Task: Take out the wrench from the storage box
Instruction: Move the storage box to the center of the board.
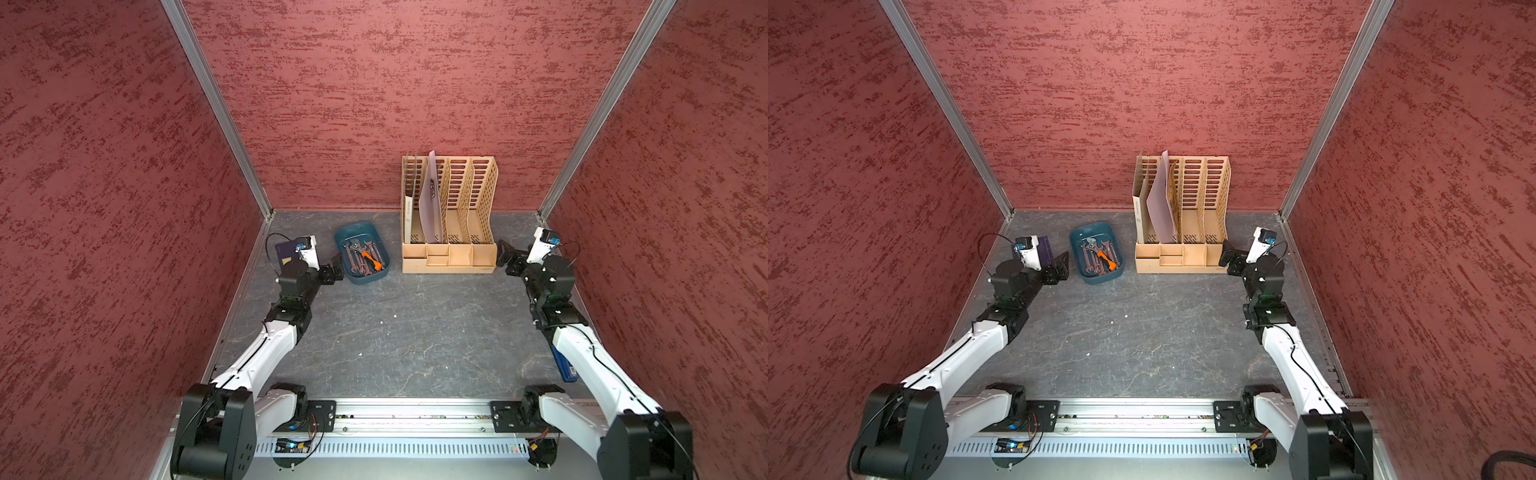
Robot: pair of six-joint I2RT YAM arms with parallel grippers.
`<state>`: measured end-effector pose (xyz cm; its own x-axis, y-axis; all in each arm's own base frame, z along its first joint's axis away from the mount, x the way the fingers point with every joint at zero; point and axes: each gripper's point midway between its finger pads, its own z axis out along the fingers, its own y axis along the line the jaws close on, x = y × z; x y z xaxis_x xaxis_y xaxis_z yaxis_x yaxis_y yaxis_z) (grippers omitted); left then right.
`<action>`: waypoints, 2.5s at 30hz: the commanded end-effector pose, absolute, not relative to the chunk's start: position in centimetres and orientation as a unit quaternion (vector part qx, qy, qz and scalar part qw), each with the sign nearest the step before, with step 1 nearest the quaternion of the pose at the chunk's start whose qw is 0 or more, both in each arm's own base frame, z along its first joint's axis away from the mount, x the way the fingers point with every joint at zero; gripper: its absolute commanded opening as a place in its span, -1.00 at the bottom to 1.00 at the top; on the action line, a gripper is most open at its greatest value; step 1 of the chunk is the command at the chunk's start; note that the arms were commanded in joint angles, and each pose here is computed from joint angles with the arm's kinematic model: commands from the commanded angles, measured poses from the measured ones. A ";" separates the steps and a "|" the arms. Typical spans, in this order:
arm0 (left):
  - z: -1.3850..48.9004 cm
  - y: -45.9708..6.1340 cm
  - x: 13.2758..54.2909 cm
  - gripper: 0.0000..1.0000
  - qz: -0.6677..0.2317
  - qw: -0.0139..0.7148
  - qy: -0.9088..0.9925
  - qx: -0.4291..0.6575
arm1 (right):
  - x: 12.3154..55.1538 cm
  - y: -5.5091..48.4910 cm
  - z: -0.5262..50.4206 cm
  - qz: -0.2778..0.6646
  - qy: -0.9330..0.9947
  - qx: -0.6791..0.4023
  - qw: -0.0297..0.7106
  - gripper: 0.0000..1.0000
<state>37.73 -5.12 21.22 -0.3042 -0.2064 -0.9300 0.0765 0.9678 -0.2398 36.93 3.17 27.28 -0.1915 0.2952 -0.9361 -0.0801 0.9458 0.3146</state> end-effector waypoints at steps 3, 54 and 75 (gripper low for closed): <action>18.3 -6.3 37.1 0.99 -0.210 0.422 0.865 -0.173 | 34.3 8.6 26.5 0.324 0.794 0.055 0.511 0.97; 7.7 -6.7 45.4 -0.77 -0.071 0.159 0.961 -0.216 | 29.1 26.2 13.4 0.248 0.945 -0.058 0.205 0.57; 7.2 -15.3 29.8 -0.93 -0.086 0.107 0.980 -0.146 | 27.4 27.3 16.1 0.232 0.950 -0.067 0.196 0.46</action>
